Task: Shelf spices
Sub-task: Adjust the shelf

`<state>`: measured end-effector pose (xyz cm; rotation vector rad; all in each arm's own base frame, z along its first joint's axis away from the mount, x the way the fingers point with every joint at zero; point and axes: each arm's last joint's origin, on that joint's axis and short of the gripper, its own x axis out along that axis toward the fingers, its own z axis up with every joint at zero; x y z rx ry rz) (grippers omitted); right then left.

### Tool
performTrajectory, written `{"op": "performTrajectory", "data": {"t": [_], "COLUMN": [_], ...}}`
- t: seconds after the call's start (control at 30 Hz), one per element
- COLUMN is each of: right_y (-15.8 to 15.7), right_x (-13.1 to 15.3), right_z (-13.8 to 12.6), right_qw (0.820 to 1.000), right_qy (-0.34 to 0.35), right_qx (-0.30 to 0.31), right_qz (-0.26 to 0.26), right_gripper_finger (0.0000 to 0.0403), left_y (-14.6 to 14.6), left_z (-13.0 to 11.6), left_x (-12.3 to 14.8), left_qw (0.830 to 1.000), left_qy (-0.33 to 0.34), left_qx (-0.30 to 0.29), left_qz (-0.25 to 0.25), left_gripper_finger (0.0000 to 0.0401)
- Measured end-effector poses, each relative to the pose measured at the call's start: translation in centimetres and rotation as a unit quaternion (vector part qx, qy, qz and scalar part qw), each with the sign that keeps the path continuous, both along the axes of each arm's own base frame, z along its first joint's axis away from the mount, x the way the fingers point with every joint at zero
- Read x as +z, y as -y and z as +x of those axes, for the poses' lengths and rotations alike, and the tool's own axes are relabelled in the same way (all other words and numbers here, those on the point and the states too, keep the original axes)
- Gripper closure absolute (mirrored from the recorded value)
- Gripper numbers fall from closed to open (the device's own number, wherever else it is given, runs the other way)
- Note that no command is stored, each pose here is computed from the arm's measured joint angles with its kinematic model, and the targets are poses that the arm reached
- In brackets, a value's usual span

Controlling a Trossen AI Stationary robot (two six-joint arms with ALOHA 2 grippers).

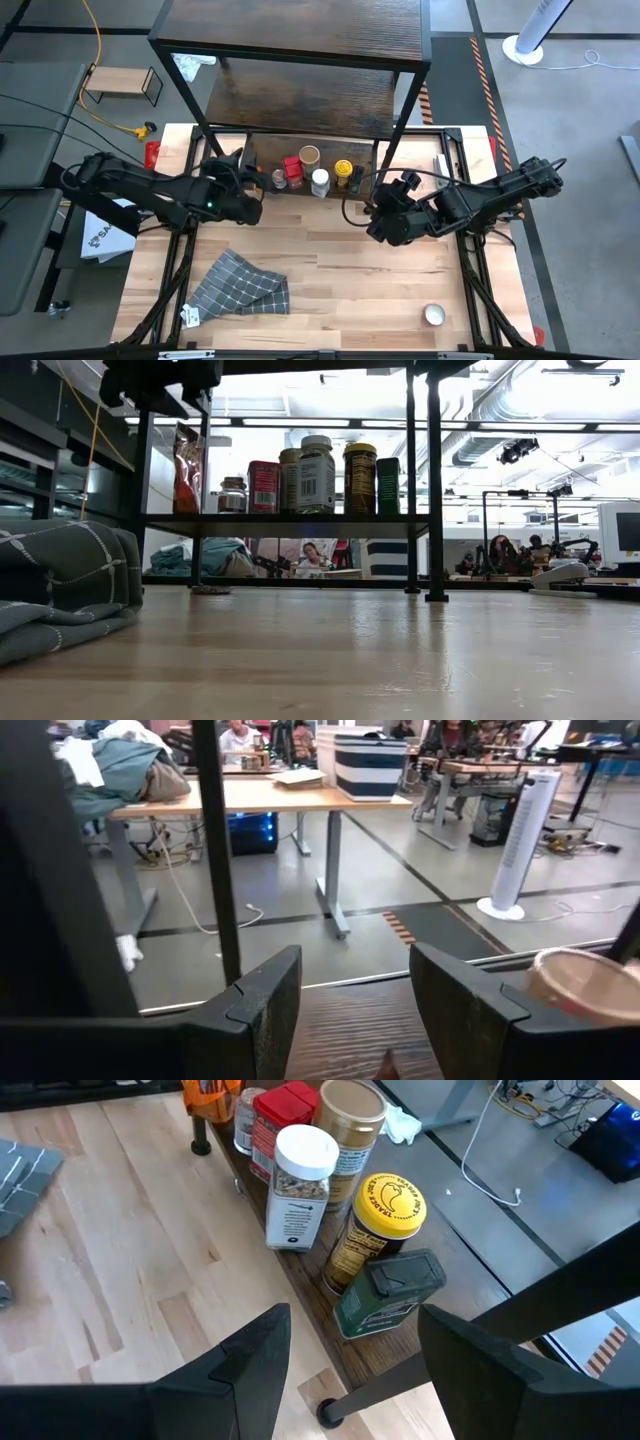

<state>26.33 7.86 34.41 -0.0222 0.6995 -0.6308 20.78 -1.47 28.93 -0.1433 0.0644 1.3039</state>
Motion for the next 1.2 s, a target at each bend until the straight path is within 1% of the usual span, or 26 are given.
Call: {"op": "performTrajectory", "data": {"t": [0.2,0.33,0.53,0.6,0.67,0.77,0.83,0.9,0.97,1.1,1.13,1.2], "right_y": [0.0,0.0,-0.2,-0.4,-0.4,-0.4,-0.4,-0.3,-0.3,-0.5,-0.7,-1.1], "right_x": [0.0,0.0,-0.1,-0.1,0.0,0.0,0.1,0.1,0.1,0.1,0.1,0.1], "right_z": [0.0,0.0,0.0,0.0,0.0,0.1,0.2,0.3,0.3,0.3,0.2,0.1], "right_qw": [1.0,1.0,0.999,0.999,0.999,0.998,0.998,0.997,0.995,0.991,0.99,0.987], "right_qy": [-0.006,0.001,0.01,0.016,0.023,0.031,0.036,0.045,0.056,0.074,0.075,0.075], "right_qx": [0.007,0.0,-0.006,-0.009,-0.01,-0.014,-0.015,-0.023,-0.033,-0.051,-0.05,-0.045], "right_qz": [-0.007,0.003,0.034,0.041,0.044,0.051,0.053,0.061,0.071,0.1,0.11,0.134], "right_gripper_finger": [0.0187,0.0187,0.0187,0.0187,0.0187,0.0187,0.0187,0.0187,0.0187,0.0187,0.0187,0.0187], "left_y": [0.0,0.0,0.1,0.1,0.1,0.3,0.5,0.6,0.8,1.2,1.4,1.8], "left_z": [0.0,-0.1,-0.6,-1.1,-1.7,-2.5,-3.2,-3.8,-4.4,-5.6,-5.9,-6.5], "left_x": [1.8,3.3,5.0,5.5,5.9,6.6,7.0,7.4,7.8,8.4,8.4,8.5], "left_qw": [1.0,0.998,0.99,0.984,0.973,0.945,0.919,0.893,0.868,0.808,0.796,0.782], "left_qy": [0.017,0.03,0.044,0.053,0.057,0.053,0.051,0.059,0.066,0.079,0.081,0.081], "left_qx": [-0.018,-0.047,-0.125,-0.161,-0.207,-0.302,-0.368,-0.421,-0.465,-0.553,-0.568,-0.583], "left_qz": [-0.001,-0.012,-0.045,-0.063,-0.084,-0.116,-0.134,-0.148,-0.162,-0.189,-0.194,-0.205], "left_gripper_finger": [0.0217,0.0217,0.0217,0.0217,0.0217,0.0217,0.0217,0.0217,0.0217,0.0221,0.0227,0.0252]}}
